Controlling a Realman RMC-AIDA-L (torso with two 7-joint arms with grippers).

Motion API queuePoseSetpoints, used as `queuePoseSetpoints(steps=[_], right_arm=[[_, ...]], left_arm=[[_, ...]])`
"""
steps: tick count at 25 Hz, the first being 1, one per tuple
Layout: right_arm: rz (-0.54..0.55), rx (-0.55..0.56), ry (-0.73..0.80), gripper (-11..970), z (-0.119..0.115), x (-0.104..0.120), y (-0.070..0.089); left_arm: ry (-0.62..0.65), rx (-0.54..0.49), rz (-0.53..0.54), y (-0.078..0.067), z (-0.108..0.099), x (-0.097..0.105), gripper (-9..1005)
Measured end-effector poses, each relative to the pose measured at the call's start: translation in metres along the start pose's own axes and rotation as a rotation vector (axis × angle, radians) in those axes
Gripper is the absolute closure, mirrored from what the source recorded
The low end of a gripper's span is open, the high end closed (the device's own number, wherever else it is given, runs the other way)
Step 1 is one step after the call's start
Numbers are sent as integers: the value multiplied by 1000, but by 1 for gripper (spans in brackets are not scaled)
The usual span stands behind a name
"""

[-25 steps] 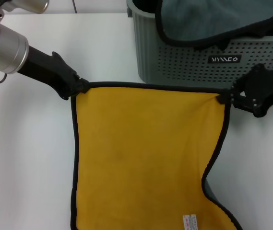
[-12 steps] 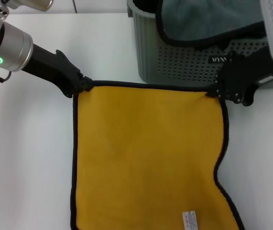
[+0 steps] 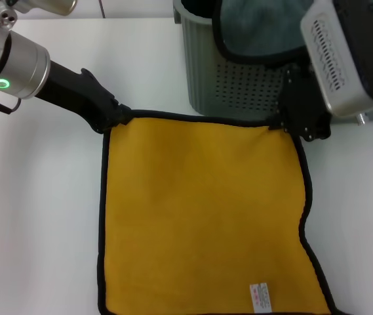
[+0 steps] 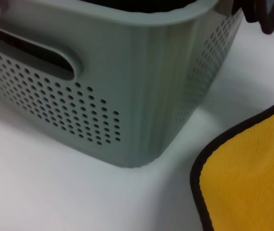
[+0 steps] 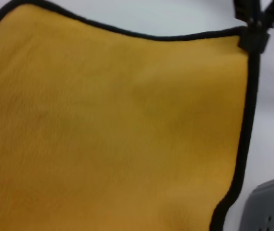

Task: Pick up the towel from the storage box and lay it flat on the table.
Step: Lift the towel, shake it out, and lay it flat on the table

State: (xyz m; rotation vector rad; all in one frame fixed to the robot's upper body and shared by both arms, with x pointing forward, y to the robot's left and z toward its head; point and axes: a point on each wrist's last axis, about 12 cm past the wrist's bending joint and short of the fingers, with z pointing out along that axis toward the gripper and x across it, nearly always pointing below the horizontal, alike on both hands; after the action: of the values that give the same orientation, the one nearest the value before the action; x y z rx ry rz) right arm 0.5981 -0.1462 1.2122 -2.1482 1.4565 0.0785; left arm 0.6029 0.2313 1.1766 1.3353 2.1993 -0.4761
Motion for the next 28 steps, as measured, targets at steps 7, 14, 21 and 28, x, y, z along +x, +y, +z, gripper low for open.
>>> queuePoseSetpoints(steps=[7,14,21,28], right_arm=[[-47,27,78,816,17,-2,6],[-37,64,85,810,25,1,9],[-37,74,85,804,25,1,8],[-33,62,92,798,27,-2,13]], left_arm=[[-21,-46,-2,6,0,-1,923],[-14,-47,-2,8,4,-2,920],[-8,-45,-8,8,5,0,917],[-20,-48,-45,9,7,4,914]])
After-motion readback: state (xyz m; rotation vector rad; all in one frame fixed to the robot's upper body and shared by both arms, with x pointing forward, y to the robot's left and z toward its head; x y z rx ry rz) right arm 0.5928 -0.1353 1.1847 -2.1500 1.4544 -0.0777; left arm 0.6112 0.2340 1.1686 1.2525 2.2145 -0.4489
